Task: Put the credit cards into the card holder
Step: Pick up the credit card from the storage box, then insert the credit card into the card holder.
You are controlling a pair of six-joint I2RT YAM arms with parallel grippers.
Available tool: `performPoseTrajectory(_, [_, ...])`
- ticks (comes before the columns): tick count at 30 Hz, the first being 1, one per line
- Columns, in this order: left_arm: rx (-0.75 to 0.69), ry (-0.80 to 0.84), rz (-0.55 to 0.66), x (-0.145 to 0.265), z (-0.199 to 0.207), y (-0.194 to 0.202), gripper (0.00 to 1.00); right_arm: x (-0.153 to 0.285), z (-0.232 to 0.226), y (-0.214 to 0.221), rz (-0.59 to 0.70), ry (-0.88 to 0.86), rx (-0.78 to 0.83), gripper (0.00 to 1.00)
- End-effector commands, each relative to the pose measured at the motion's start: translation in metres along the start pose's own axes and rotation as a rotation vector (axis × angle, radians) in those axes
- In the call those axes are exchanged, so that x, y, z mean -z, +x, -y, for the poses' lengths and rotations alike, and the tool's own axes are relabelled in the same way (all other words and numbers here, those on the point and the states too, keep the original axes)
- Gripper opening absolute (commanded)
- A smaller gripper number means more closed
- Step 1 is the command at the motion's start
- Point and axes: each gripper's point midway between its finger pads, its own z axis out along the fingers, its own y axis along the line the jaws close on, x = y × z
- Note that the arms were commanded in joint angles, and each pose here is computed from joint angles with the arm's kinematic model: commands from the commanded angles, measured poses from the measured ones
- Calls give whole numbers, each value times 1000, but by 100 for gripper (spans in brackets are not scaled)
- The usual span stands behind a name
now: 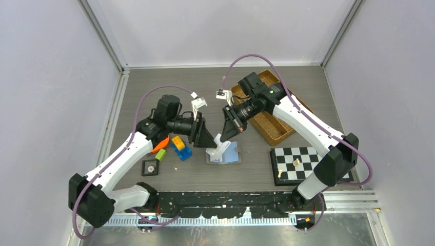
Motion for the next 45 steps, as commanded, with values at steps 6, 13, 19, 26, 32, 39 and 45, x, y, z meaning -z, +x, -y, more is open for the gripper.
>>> performPoseTrajectory(6, [10, 187, 3, -10, 31, -3, 16, 1, -19, 1, -10, -77, 54, 0])
performPoseTrajectory(13, [89, -17, 7, -14, 0, 11, 0, 5, 38, -9, 103, 260, -71, 60])
performPoseTrajectory(19, [322, -349, 132, -17, -68, 21, 0, 13, 124, 9, 264, 652, -286, 75])
performPoseTrajectory(26, [520, -371, 260, -47, -106, 32, 0, -21, 169, 44, 312, 794, -490, 72])
performPoseTrajectory(32, [571, -412, 231, -62, -130, 49, 0, -41, 181, 74, 296, 754, -581, 64])
performPoseTrajectory(39, [617, -412, 209, -73, -145, 68, 0, -61, 190, 95, 283, 705, -636, 58])
performPoseTrajectory(45, [632, -451, 183, -73, -154, 82, 0, -68, 195, 99, 286, 686, -649, 52])
